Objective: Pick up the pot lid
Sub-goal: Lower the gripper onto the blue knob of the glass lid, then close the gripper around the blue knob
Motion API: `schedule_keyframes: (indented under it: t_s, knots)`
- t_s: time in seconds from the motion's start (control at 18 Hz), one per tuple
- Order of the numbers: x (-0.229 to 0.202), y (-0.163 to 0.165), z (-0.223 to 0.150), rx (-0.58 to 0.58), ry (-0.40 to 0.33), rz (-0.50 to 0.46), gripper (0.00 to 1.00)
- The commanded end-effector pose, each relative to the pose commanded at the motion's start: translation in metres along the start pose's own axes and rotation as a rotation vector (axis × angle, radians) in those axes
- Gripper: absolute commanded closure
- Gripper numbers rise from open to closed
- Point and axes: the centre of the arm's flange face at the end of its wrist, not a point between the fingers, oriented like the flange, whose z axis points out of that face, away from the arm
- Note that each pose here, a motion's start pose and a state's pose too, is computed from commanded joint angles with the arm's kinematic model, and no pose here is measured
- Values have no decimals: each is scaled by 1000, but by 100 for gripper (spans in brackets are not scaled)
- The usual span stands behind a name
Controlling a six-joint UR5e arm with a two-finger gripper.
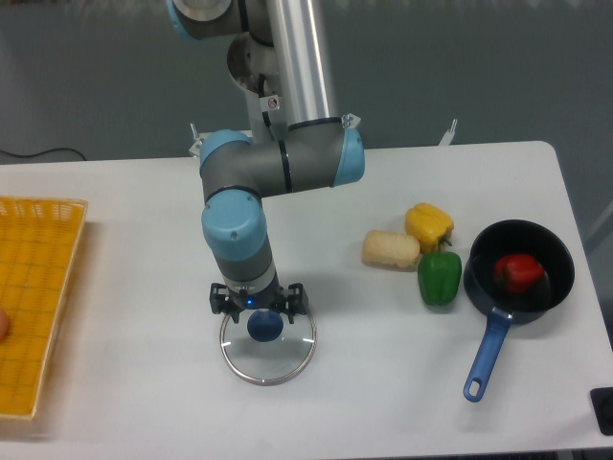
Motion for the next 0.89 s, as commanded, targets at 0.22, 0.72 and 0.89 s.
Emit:
schedule_keyframes:
  t_s: [0.22, 0.72, 0.89]
  knots:
    - [1, -1, 5, -6, 0, 0, 0]
    - [0, -5, 12, -14, 1, -10, 0]
    - [1, -6, 11, -12, 1, -10, 0]
